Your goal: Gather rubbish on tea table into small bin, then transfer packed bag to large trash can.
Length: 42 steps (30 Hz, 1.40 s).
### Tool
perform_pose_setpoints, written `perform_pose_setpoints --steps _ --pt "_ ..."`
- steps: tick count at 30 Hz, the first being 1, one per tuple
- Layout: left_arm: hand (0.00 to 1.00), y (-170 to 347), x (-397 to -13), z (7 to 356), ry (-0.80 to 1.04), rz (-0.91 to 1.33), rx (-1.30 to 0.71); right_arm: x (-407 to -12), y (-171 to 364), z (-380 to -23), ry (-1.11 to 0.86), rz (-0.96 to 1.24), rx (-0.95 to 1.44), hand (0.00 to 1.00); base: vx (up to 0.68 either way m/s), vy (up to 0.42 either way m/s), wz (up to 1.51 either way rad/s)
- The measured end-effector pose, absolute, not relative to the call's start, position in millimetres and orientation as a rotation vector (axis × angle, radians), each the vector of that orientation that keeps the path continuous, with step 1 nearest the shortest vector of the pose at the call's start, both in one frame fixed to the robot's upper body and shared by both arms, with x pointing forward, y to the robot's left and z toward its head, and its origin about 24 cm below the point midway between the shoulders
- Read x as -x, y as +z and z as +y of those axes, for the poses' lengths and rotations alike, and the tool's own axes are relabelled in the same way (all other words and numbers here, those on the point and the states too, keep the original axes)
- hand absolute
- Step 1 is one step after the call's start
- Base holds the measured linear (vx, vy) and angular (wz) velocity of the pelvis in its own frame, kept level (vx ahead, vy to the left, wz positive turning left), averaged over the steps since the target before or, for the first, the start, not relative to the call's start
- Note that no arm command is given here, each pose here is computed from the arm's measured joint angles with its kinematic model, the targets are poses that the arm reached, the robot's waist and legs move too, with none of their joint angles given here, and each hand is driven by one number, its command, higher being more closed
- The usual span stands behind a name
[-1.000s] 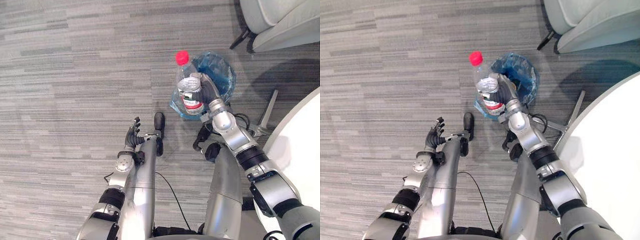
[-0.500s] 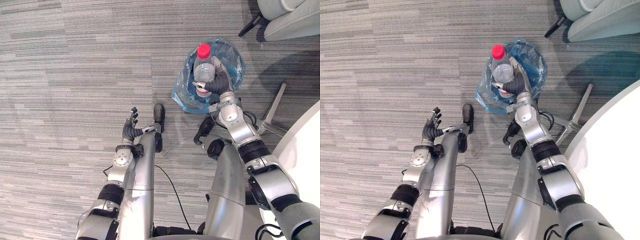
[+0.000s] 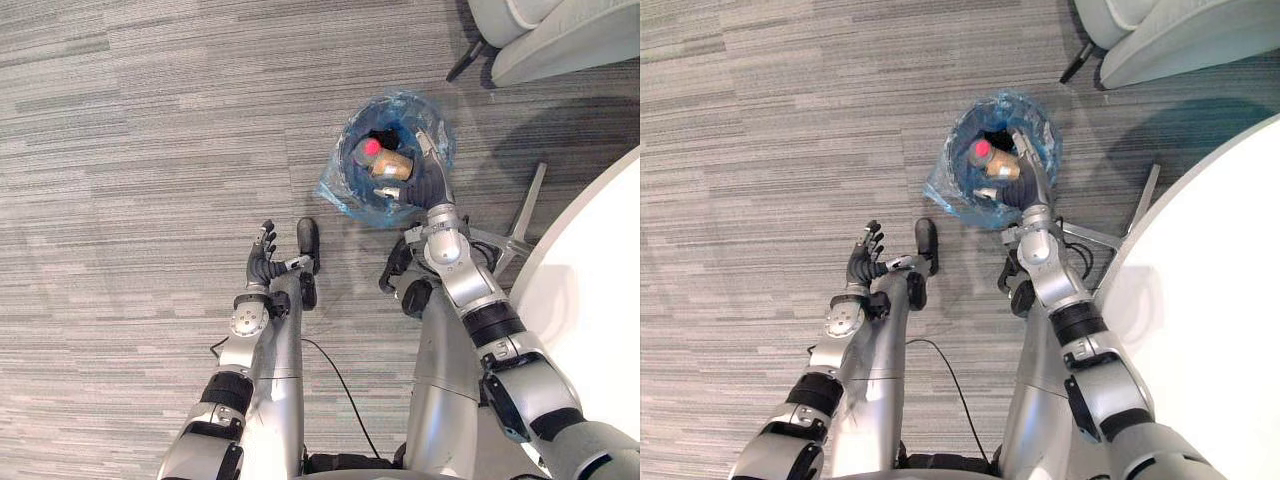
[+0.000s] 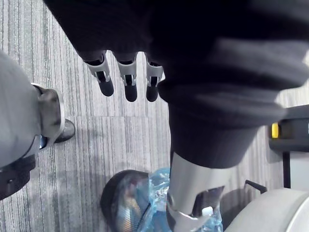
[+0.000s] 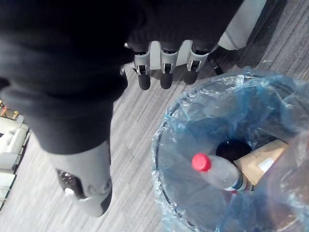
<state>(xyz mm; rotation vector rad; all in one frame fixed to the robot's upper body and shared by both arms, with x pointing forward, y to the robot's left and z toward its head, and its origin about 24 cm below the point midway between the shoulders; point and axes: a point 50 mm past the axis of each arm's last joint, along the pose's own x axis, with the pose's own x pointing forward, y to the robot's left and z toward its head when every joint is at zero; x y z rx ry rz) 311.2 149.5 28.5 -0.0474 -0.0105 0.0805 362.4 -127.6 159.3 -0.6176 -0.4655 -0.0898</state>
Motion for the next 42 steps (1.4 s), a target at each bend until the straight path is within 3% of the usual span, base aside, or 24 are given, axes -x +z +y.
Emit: perform_pose_setpoints --steps 14,22,30,31,42 --pt "0.00 25.7 -309.9 150.7 0.105 0.002 0.070 -341.8 127.6 -94.5 0.072 -0.482 0.786 0.00 -0.04 -0.030 0.01" --pt "0.00 35.0 -315.1 154.0 0.120 -0.039 0.063 -363.5 113.2 -86.8 0.125 -0.391 0.986 0.00 -0.01 -0.026 0.08" --pt "0.00 47.7 -319.2 160.3 0.134 -0.099 0.112 -372.3 80.5 -115.1 0.082 -0.167 1.066 0.00 -0.03 -0.017 0.20" --pt "0.00 49.9 -319.5 160.9 0.134 -0.107 0.114 -372.7 79.3 -118.0 0.076 -0.155 1.070 1.00 -0.04 0.003 0.09" --pt "0.00 54.7 -320.0 164.2 0.136 -0.122 0.140 -383.0 95.4 -158.7 -0.022 -0.101 1.057 1.00 -0.07 0.023 0.14"
